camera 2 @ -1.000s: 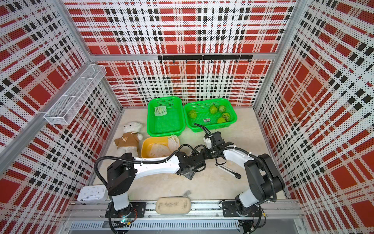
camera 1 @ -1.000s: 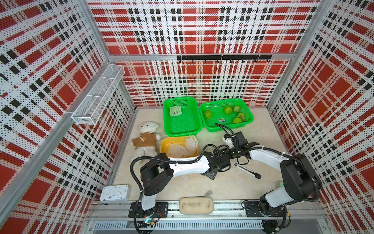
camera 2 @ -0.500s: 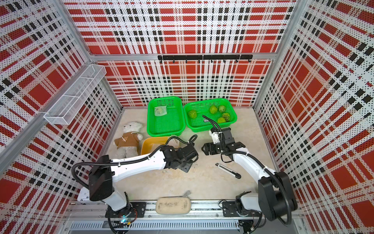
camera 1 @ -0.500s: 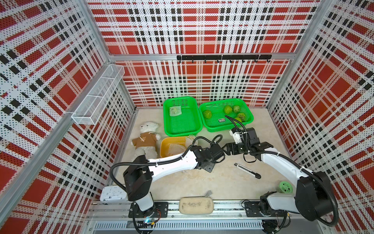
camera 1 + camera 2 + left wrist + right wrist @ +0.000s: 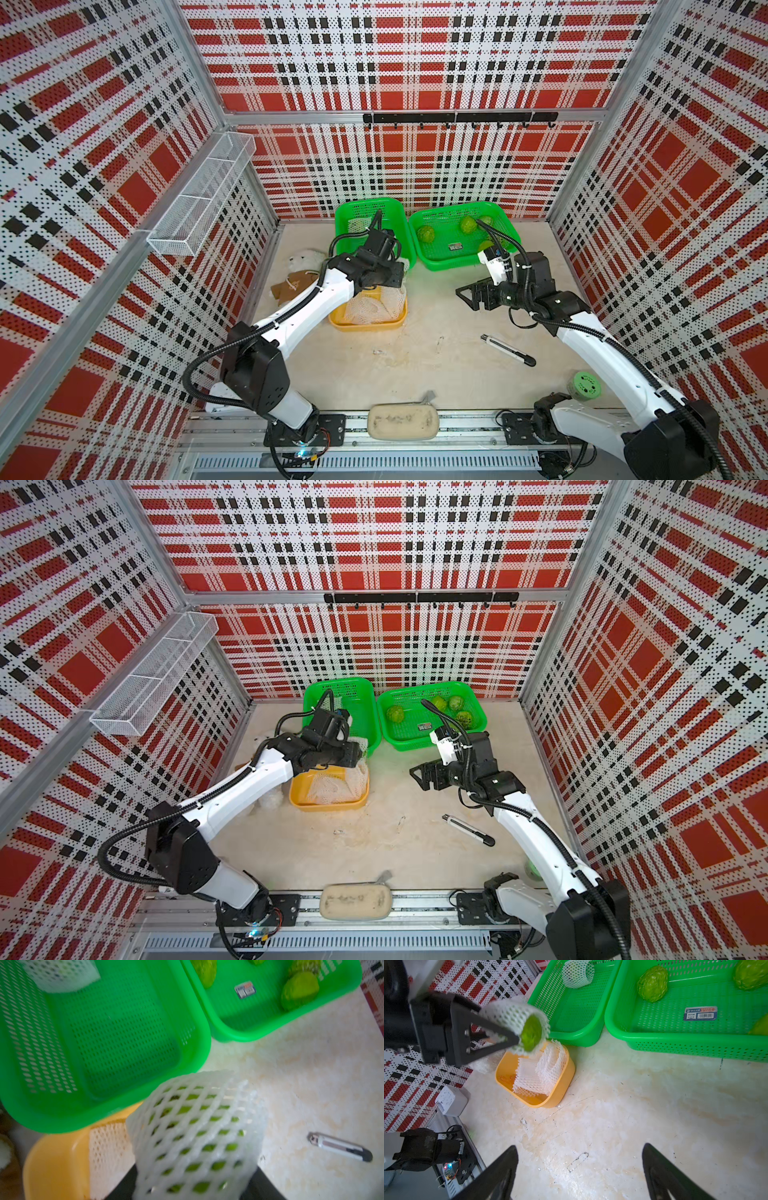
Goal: Sleeve custard apples in foam nets
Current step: Place the custard apple in the basket, then pick up the custard apple from the basket, then place the custard apple at the center of the board, then pick up the foam net from the storage box, then open the foam net.
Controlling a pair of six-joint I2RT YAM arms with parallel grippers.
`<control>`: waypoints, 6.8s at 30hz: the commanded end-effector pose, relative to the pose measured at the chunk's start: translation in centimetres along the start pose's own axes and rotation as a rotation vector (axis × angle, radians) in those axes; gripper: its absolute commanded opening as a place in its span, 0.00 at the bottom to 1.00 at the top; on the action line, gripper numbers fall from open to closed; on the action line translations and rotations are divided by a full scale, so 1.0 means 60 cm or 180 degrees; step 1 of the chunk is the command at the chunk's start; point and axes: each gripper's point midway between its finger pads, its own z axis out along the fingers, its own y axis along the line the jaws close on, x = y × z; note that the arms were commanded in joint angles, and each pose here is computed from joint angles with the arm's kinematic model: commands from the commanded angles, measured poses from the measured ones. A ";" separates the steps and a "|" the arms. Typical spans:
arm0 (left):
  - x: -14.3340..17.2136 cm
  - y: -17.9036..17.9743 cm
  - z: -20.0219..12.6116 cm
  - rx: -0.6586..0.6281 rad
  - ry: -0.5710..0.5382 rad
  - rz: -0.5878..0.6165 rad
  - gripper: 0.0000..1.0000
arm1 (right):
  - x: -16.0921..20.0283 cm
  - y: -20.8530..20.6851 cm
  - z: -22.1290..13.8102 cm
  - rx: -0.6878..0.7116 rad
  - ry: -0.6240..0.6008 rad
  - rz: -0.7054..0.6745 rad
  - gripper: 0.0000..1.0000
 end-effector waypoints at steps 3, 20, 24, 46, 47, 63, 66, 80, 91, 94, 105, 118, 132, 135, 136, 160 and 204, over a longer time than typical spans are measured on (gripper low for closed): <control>-0.088 0.052 0.069 -0.0173 -0.0266 0.0110 0.50 | -0.011 0.015 -0.010 -0.0109 -0.0066 -0.0140 0.95; -0.113 0.275 0.261 -0.0973 0.0090 -0.0376 0.51 | -0.067 0.009 0.034 -0.0183 0.0003 -0.0069 0.96; -0.108 0.299 0.270 -0.1020 0.0155 -0.0465 0.57 | -0.103 -0.030 0.077 0.0050 0.0069 0.0105 0.96; -0.115 0.214 0.074 -0.0362 -0.0203 -0.0642 0.99 | -0.263 -0.351 0.272 0.1642 -0.0057 0.0615 0.96; -0.109 0.203 0.062 -0.0316 -0.0228 -0.0630 0.99 | -0.266 -0.368 0.277 0.1689 -0.0072 0.0642 0.96; 0.022 0.032 -0.092 0.0464 -0.0537 -0.0230 0.99 | -0.295 -0.492 0.344 0.1797 -0.0362 0.0895 1.00; 0.050 0.022 -0.112 0.0522 -0.0558 -0.0259 1.00 | -0.300 -0.496 0.362 0.1691 -0.0435 0.0904 1.00; 0.181 -0.004 -0.130 0.0542 -0.0225 -0.0374 0.99 | -0.290 -0.529 0.418 0.1591 -0.0713 0.1228 0.92; 0.207 0.039 -0.125 0.0222 -0.0154 -0.0536 0.99 | -0.298 -0.526 0.432 0.1426 -0.0829 0.1335 0.62; 0.204 0.072 -0.118 0.0031 -0.0181 -0.0734 0.99 | -0.329 -0.498 0.417 0.1255 -0.0908 0.1208 0.54; 0.156 0.098 -0.085 0.0222 -0.0101 -0.0685 0.96 | -0.375 -0.332 0.301 0.0684 -0.1124 0.0583 0.41; 0.176 0.064 -0.041 0.0550 0.0019 -0.0457 0.80 | -0.172 -0.130 0.182 0.0436 -0.0496 0.0191 0.37; 0.208 0.027 0.006 0.0291 0.0314 0.0021 0.66 | 0.128 -0.041 0.181 0.0594 0.0372 0.0067 0.38; 0.205 0.026 0.017 0.0168 0.0286 0.0100 0.64 | 0.162 -0.049 0.188 0.0657 0.0522 0.0072 0.41; 0.205 0.024 0.021 0.0162 0.0294 0.0109 0.64 | 0.173 -0.052 0.192 0.0663 0.0581 0.0094 0.42; 0.194 0.089 0.007 -0.0583 0.0408 0.0130 0.00 | 0.131 -0.006 0.132 0.0530 0.0756 -0.0116 0.83; 0.101 -0.171 -0.409 0.2794 -0.2146 0.1641 0.00 | -0.077 0.270 -0.080 -0.2787 -0.0557 0.0031 0.16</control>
